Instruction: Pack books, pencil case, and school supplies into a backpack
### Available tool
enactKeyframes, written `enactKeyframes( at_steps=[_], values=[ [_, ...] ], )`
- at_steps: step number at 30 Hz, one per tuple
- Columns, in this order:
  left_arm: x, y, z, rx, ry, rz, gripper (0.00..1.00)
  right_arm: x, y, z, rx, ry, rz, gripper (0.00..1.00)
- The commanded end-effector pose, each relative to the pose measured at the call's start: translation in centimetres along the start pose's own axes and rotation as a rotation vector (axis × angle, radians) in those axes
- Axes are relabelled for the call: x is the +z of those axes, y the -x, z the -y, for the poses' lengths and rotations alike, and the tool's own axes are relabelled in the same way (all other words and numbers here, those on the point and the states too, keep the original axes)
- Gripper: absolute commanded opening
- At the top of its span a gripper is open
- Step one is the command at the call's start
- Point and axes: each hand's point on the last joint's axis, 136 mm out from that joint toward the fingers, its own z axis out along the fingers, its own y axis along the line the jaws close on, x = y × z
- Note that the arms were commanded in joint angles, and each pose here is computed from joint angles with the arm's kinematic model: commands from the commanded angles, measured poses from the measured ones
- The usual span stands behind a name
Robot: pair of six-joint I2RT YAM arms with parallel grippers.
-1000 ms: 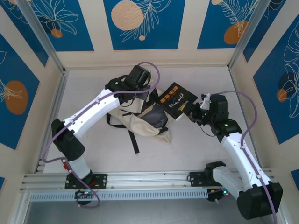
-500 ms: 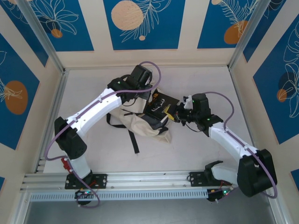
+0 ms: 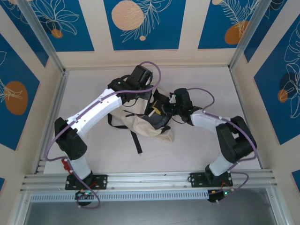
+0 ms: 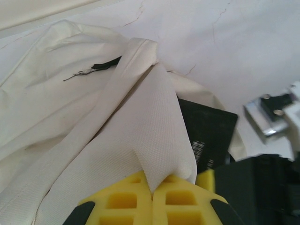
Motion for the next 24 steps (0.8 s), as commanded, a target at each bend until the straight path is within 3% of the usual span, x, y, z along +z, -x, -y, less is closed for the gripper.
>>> enactKeyframes(
  at_steps=[1, 7, 14, 24],
  values=[
    [-2.3, 3.3, 0.7, -0.077, -0.081, 0.11, 0.0, 2.2, 1.2, -1.5, 0.041, 0.038, 0.04, 0.0],
    [-2.8, 3.3, 0.1, -0.11, -0.111, 0.106, 0.0, 4.6, 1.2, -3.3, -0.017, 0.132, 0.007, 0.0],
    [-3.1, 2.7, -0.7, -0.091, -0.102, 0.097, 0.0, 1.6, -0.2, -8.0, -0.226, 0.331, -0.028, 0.0],
    [-3.6, 2.5, -1.5, -0.091, -0.098, 0.108, 0.0, 1.2, -2.3, -8.0, -0.314, 0.369, -0.17, 0.0]
  ],
)
